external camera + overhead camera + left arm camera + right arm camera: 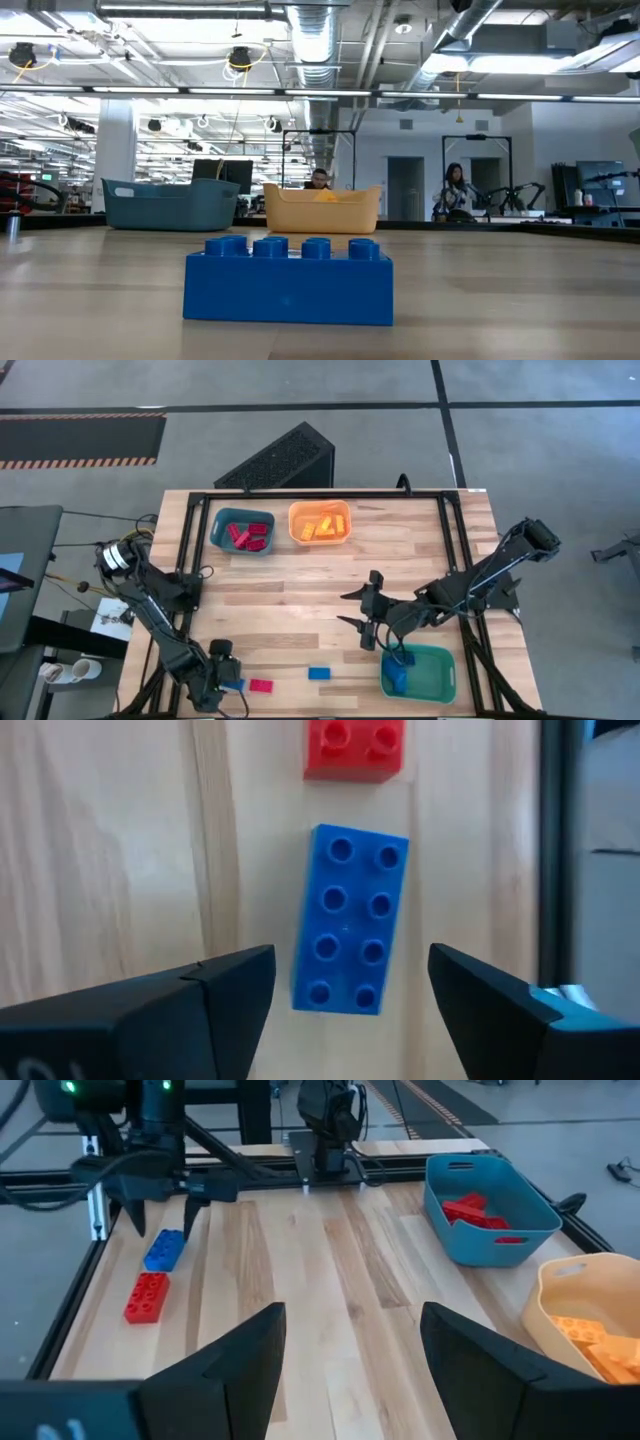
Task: Sort & place blocks by color
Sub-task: Put the blue game piece into the green bin
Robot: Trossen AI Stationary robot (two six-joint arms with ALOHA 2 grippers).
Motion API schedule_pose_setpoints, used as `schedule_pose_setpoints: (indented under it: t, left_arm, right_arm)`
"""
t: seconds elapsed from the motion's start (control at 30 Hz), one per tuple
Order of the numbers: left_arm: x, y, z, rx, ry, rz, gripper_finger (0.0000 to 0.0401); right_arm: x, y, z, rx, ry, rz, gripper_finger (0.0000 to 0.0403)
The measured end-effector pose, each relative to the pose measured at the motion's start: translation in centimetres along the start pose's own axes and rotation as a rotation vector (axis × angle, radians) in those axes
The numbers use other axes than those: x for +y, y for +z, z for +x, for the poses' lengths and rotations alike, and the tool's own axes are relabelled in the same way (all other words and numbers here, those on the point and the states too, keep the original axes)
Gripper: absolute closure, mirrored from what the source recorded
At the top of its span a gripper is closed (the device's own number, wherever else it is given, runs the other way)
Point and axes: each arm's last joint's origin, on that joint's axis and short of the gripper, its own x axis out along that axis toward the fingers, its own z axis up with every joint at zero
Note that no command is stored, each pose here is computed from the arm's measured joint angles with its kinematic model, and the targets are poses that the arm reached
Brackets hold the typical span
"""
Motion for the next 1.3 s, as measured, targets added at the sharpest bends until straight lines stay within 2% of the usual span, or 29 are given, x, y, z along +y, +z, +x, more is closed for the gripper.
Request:
schedule_pose_setpoints:
  t: [0.23,0.33,0.43,0.47,0.53,0.6,0.67,0.83,0.97,1.1,1.2,1.3]
  left_arm:
    - [-0.1,-0.1,2.2,0.051,0.036,0.009,0.0193]
    - [0.1,-0.2,2.2,0.051,0.056,0.012,0.0228]
    - [0.4,-0.1,1.5,0.111,0.045,0.03,0.0289]
    - [1.0,-0.3,1.0,0.155,0.076,0.024,0.0302]
    - [1.7,-0.2,-0.8,0.166,0.12,0.028,0.0301]
    - [2.0,0.5,-3.3,0.074,0.121,0.026,0.0301]
    - [3.0,0.7,-5.5,-0.056,0.17,0.033,0.0301]
    - [5.2,1.4,-9.6,-0.518,0.155,0.032,0.0301]
    - [7.2,1.7,-9.6,-0.84,0.08,0.053,0.0301]
    - [10.0,1.6,-7.7,-1.085,0.019,0.062,0.0301]
    - [11.9,1.8,-7.1,-1.242,0.042,0.04,0.0301]
    - [13.5,2.4,-7.0,-1.316,0.095,0.037,0.0301]
  right_arm:
    - [-0.2,0.0,0.1,0.003,-0.006,-0.003,0.0148]
    - [-0.2,0.0,0.1,0.006,-0.006,-0.005,0.0148]
    - [-0.1,-0.1,0.1,0.007,-0.004,-0.006,0.0148]
    - [-0.1,0.0,0.1,0.005,-0.003,-0.007,0.0148]
    - [-0.1,0.0,0.1,0.002,0.0,-0.013,0.0148]
    - [-0.1,0.1,0.1,-0.004,0.001,-0.021,0.0148]
    - [0.0,0.2,0.1,-0.015,0.007,-0.02,0.0148]
    - [0.1,0.6,0.0,-0.054,0.02,-0.003,0.0148]
    - [0.5,0.9,0.0,-0.13,0.052,-0.011,0.0148]
    - [0.1,-0.3,0.4,-0.265,0.124,0.042,0.0148]
    - [-1.3,-1.6,1.2,-0.334,0.165,0.131,0.0148]
    - [-3.0,-2.8,1.8,-0.381,0.169,0.205,0.0148]
